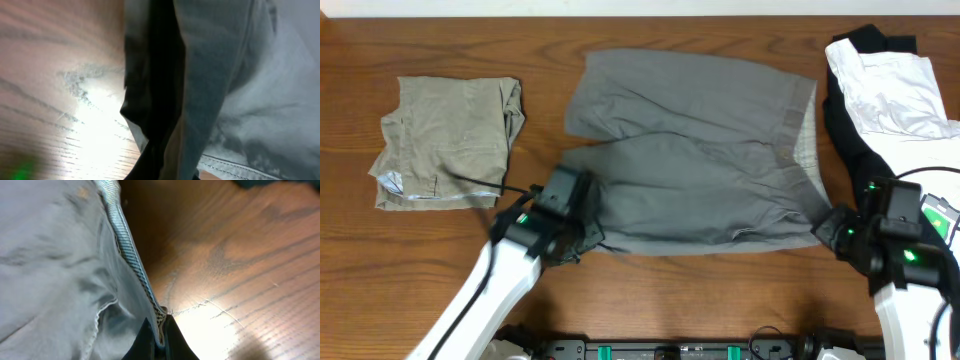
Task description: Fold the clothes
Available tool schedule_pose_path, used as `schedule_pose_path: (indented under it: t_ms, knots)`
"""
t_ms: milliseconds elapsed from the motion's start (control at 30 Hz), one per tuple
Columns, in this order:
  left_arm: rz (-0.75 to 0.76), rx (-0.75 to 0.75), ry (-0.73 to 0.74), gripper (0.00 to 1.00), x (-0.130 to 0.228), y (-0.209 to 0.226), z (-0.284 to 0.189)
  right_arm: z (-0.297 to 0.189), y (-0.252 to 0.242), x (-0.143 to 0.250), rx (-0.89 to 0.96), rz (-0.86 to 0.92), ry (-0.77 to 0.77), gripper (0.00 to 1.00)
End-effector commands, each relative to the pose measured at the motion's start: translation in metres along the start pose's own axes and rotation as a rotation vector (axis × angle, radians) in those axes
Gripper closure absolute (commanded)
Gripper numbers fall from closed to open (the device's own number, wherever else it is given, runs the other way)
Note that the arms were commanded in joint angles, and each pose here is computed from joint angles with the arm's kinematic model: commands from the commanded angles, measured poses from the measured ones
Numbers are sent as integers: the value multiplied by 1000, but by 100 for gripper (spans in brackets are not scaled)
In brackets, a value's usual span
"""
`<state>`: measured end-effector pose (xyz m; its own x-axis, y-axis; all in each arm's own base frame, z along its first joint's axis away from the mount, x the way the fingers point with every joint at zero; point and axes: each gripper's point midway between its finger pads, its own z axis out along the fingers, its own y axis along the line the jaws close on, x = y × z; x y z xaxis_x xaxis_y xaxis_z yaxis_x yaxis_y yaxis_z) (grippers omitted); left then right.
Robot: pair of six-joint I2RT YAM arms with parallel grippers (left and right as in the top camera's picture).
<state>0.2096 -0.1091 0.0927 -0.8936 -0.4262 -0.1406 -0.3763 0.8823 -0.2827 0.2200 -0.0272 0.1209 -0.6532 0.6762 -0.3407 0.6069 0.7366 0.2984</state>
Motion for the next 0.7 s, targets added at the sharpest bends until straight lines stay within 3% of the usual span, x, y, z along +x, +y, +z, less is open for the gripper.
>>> schedule_pose_path:
  t_ms: [0,300,667]
  knots:
    - [40,66,-136,94,-15,-5,-33,-25,-4,-14,16,-9,-85,99]
    - [55,262,-370,94,-20,-8,-99,-71,-10,-11,18,-9,-157,99]
    - [77,347,-532,94,-33,-15,-151,-80,-22,10,64,-6,-78,99]
